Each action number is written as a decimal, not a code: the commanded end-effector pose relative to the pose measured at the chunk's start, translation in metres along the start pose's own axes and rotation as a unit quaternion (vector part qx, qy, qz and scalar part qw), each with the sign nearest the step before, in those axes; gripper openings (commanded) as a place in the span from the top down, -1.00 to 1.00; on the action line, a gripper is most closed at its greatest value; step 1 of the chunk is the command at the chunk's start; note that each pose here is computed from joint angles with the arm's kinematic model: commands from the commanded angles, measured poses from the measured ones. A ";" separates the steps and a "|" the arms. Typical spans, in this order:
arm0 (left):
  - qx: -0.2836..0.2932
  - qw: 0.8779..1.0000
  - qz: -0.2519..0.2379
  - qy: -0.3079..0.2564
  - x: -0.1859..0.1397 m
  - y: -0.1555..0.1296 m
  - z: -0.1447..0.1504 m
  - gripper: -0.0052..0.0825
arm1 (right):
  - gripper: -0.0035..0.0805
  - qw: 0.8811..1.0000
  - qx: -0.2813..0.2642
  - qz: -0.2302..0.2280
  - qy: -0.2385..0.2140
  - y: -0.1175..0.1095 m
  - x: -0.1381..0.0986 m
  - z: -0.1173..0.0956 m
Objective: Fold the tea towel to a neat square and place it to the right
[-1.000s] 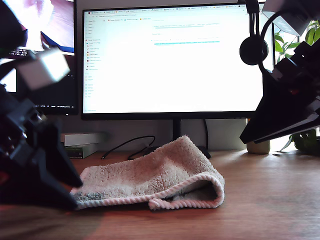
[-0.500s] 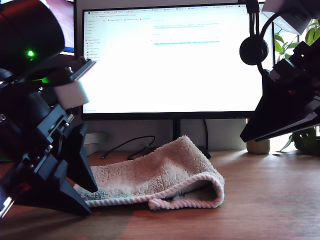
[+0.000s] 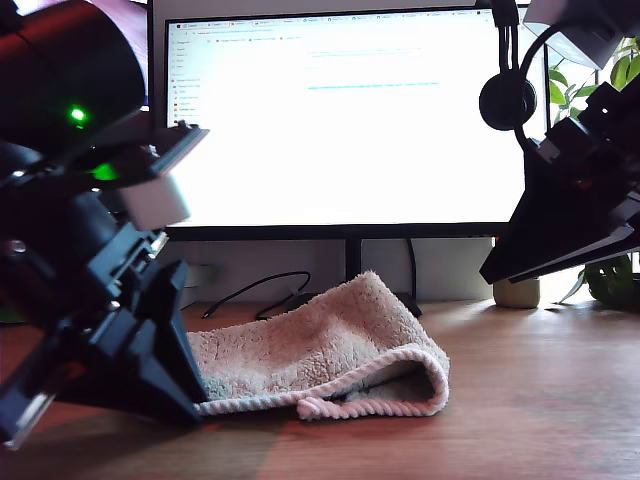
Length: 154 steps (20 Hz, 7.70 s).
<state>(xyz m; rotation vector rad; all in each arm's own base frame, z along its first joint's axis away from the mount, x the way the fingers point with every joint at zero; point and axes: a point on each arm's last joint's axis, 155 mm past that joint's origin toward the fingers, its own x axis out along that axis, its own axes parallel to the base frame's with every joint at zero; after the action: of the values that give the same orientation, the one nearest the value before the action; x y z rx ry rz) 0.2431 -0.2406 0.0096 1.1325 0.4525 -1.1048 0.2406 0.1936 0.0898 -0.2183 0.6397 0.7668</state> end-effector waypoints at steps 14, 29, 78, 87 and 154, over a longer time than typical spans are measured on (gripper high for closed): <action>-0.001 0.999 -0.003 0.049 -0.013 0.037 0.015 0.94 | 0.12 0.999 -0.012 0.048 0.017 0.036 0.006 -0.004; -0.020 0.997 0.056 -0.043 -0.055 0.088 0.081 0.94 | 0.12 0.993 0.094 0.007 0.075 0.024 0.037 -0.034; -0.049 0.971 0.234 0.018 -0.150 0.175 0.042 0.94 | 0.94 0.955 -0.066 -0.226 0.178 -0.066 -0.028 0.103; -0.031 0.956 0.290 0.021 -0.196 0.217 0.052 0.94 | 0.94 0.931 -0.153 -0.273 0.186 -0.084 -0.077 0.150; 0.116 0.969 -0.127 -0.178 -0.021 0.039 0.147 0.77 | 0.94 0.925 -0.196 0.022 0.326 0.043 -0.083 0.061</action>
<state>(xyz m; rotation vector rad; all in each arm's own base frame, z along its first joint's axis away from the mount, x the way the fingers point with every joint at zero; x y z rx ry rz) 0.2368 -0.3627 0.1184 1.0592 0.1524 -1.5727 0.1941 0.2018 0.1947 -0.8485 1.1092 0.8617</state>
